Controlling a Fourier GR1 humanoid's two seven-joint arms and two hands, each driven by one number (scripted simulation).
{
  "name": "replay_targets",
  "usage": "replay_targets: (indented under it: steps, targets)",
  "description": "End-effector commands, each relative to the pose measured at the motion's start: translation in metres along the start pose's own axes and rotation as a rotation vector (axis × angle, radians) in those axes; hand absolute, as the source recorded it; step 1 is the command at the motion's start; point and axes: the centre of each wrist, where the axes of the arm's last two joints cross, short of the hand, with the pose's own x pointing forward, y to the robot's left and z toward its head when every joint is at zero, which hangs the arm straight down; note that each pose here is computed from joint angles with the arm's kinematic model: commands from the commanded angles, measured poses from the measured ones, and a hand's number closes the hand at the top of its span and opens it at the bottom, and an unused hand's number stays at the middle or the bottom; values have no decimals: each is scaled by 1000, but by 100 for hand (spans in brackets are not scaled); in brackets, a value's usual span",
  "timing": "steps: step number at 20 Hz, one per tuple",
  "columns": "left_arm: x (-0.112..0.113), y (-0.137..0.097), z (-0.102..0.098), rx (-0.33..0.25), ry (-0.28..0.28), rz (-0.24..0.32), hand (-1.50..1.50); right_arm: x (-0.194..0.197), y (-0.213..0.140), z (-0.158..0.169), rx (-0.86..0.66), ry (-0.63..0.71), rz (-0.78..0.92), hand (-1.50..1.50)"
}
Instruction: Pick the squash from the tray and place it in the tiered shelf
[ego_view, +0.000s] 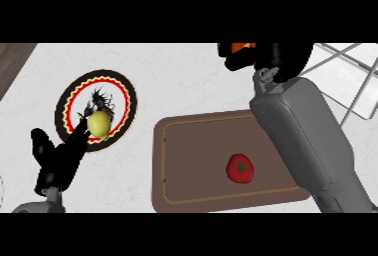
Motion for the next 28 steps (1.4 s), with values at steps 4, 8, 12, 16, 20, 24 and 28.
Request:
replay_targets:
  steps: [4, 8, 12, 16, 20, 24, 28]
  targets:
    - [1, -8, -7, -5, 36, 19, 0, 33, -86, -30, -144, 171, 26, 150]
    - [2, 1, -5, -14, 26, -8, 0, 28, -104, -37, -198, 208, 0, 150]
    - [-7, 12, 3, -28, 52, 7, 0, 24, -157, -72, -221, 221, -12, 150]
    - [-14, 0, -1, -9, 20, -2, 0, 24, -180, -90, -260, 257, -29, 150]
    - [1, -8, -9, -12, 26, 12, 0, -5, -198, -115, -264, 245, 17, 150]
    - [-12, -15, 6, -30, 24, 5, 0, -23, -202, -135, -211, 249, 10, 150]
    - [-8, 4, -2, -33, 26, -13, 0, -39, -205, -152, -157, 249, 55, 150]
